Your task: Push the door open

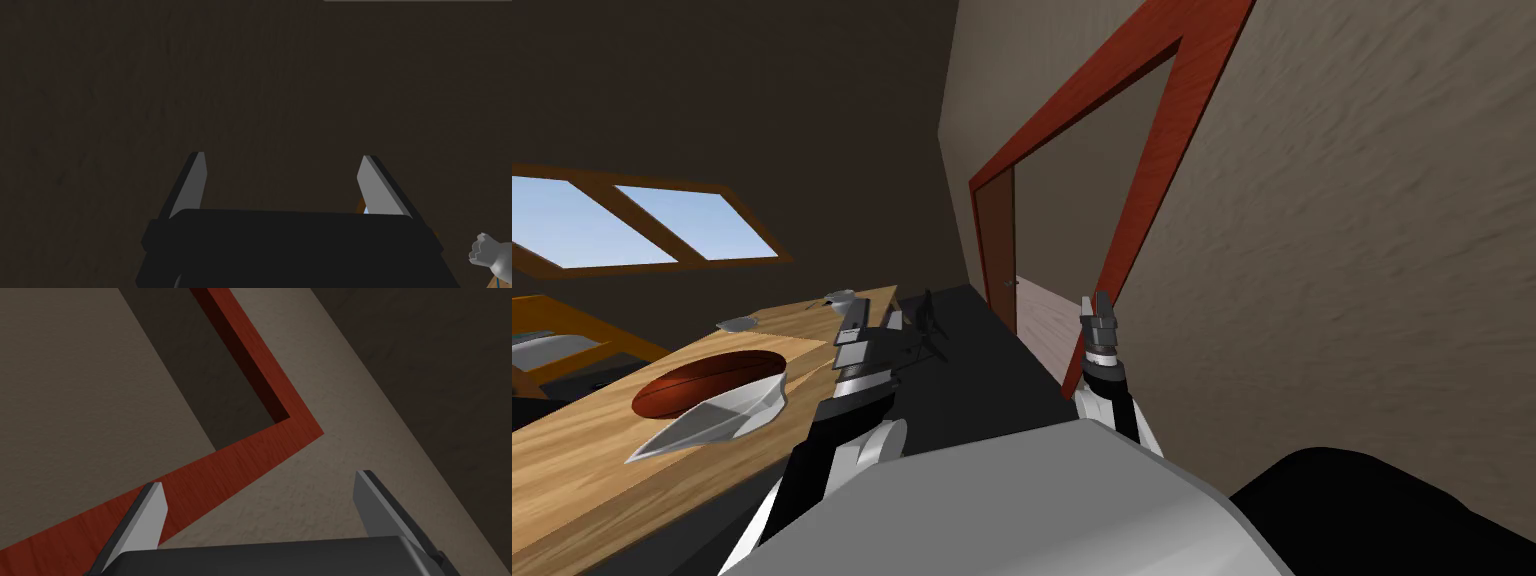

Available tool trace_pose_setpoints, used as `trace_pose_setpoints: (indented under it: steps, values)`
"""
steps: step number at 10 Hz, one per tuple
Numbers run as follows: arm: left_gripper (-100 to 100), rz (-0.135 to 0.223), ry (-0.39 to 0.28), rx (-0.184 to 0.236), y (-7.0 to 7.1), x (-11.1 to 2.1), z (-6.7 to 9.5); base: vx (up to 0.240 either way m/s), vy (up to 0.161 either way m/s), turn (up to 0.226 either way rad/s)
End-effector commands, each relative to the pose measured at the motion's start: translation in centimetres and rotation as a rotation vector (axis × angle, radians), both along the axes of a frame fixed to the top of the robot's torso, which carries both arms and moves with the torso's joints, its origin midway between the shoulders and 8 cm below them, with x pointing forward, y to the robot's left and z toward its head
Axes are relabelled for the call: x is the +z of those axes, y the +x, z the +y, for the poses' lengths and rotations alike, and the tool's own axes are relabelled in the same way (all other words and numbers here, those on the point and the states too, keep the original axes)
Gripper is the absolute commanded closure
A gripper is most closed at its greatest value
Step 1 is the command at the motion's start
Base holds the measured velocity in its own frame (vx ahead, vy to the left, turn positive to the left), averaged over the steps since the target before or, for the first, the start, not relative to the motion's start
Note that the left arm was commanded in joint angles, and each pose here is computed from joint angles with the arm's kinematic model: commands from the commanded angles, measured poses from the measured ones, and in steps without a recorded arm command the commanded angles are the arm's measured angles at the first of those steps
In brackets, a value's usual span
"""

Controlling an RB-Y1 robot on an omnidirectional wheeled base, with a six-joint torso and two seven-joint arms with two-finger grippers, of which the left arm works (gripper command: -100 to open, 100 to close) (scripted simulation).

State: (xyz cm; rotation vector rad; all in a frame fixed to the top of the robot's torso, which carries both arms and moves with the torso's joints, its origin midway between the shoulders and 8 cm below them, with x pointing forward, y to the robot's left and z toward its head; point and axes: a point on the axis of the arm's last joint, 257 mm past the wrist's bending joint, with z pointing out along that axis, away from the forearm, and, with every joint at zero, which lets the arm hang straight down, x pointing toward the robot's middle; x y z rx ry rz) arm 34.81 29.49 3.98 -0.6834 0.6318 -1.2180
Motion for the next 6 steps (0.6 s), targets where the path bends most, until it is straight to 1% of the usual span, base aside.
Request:
trace_pose_setpoints:
  steps: [1, 6]
  values:
    - [-100, 0.012, 0.002, -0.015, 0.7, -0.8, -0.3, 0.076, 0.022, -0.087]
    - [-100, 0.046, 0.001, -0.053, 2.4, -3.2, -1.0, 0.112, 0.041, -0.072]
